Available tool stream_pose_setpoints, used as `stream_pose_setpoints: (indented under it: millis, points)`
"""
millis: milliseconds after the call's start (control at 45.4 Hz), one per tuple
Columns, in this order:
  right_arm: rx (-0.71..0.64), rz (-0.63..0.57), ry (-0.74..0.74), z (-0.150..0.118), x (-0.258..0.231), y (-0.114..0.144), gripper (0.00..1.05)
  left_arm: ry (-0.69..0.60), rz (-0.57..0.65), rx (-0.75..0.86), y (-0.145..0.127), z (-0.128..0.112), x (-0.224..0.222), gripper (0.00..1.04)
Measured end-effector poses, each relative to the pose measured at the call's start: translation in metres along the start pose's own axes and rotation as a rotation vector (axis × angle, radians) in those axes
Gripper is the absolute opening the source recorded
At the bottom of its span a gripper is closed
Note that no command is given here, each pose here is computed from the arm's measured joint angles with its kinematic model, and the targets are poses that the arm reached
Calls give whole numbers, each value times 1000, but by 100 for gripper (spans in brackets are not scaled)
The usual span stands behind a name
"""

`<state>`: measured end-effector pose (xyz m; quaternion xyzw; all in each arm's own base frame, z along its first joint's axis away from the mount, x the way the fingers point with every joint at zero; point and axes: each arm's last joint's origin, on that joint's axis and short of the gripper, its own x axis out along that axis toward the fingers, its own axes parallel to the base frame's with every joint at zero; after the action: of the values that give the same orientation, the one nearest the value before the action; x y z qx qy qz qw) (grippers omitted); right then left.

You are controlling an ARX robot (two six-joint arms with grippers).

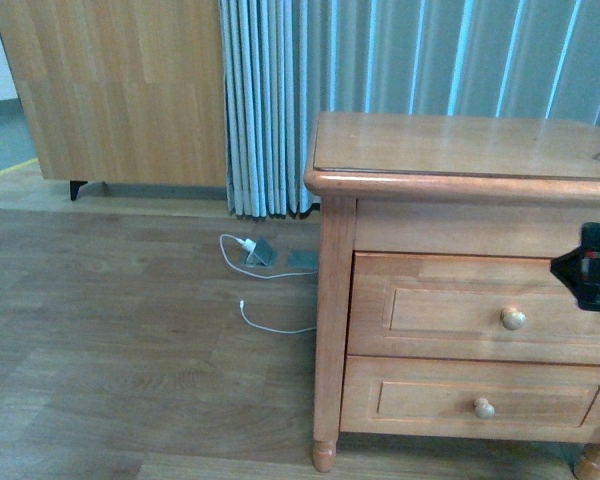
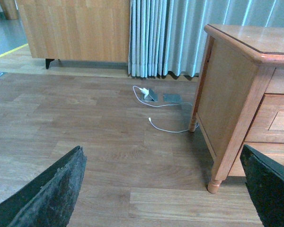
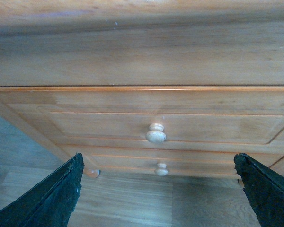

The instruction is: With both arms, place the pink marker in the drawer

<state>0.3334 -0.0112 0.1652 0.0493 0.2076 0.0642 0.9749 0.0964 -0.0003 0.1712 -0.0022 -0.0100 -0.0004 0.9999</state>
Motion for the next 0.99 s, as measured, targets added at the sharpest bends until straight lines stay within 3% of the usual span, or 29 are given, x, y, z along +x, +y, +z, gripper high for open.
stream_pose_setpoints:
  millis: [154,309,595,860,992]
  points:
    - [27,36,-18,9,-57,-7,96,0,0,0,0,0,0,99]
    - [36,90,-23,-2,-130,-15,96,0,0,0,0,0,0,99]
    - [6,140,0,-24,-194,-13,96,0,0,0,0,0,0,99]
    - [8,89,-24,-28,-202,-17,96,0,0,0,0,0,0,99]
    - [-85,-118,-274,-41,-199,-11,78,0,1,0,0,0,0,99]
